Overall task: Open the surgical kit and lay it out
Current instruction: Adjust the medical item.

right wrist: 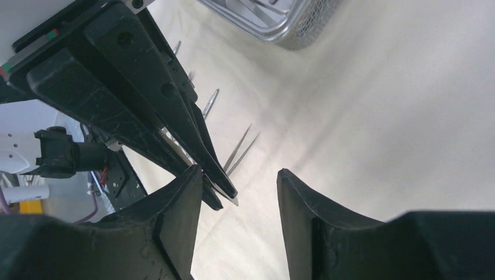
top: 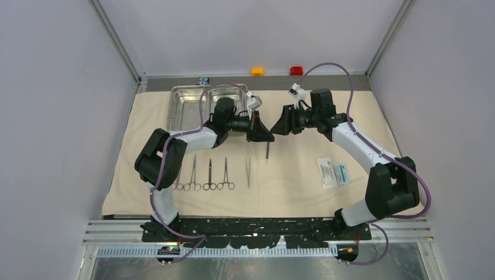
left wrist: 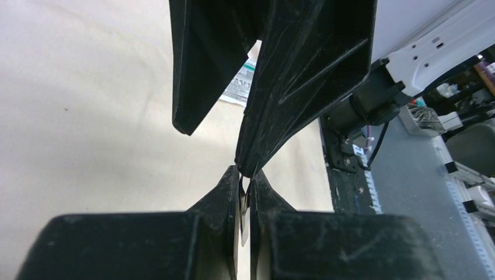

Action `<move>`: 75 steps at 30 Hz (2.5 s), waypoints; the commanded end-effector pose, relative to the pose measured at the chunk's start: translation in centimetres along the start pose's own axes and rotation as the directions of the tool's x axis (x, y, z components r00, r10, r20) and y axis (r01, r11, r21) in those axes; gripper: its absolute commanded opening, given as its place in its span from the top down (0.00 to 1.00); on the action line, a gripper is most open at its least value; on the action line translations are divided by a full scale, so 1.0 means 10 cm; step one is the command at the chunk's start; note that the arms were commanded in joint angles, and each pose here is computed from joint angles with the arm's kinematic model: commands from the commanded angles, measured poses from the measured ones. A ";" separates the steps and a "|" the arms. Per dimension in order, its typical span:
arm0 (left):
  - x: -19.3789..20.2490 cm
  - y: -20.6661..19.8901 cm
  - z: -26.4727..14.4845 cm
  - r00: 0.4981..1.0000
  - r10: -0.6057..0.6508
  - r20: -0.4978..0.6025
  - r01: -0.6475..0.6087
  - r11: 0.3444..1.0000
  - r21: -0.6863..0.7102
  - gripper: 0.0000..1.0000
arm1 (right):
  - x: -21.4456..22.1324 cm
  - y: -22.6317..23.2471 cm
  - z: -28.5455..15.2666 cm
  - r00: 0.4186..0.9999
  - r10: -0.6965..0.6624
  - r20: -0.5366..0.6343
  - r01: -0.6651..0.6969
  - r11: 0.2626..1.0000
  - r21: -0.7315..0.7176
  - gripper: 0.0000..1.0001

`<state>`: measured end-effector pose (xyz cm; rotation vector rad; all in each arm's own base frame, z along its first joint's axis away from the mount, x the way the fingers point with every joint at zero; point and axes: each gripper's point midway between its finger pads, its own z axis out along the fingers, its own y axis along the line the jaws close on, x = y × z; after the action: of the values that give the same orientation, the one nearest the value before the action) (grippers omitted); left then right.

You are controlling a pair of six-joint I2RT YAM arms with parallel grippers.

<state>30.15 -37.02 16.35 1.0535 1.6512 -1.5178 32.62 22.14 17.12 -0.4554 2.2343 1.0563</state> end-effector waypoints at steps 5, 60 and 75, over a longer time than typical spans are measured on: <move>-0.63 0.19 -0.33 0.964 -0.141 0.227 0.146 0.989 -0.005 1.00 | -0.30 0.32 -0.29 0.985 -0.134 0.109 0.146 0.983 -0.110 0.46; -0.69 0.05 -0.36 0.942 -0.158 0.295 0.149 0.987 0.054 0.68 | -0.01 0.27 0.08 0.992 -0.121 0.036 0.123 0.991 -0.044 0.99; -0.85 0.55 -1.24 0.995 0.100 0.007 -0.080 0.840 -0.536 0.41 | 0.64 0.16 0.55 0.981 0.194 -0.026 -0.172 0.919 0.356 0.99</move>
<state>38.41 -29.00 24.57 0.7467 1.6793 -1.1593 28.44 26.34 11.59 -0.3567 2.4444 0.7763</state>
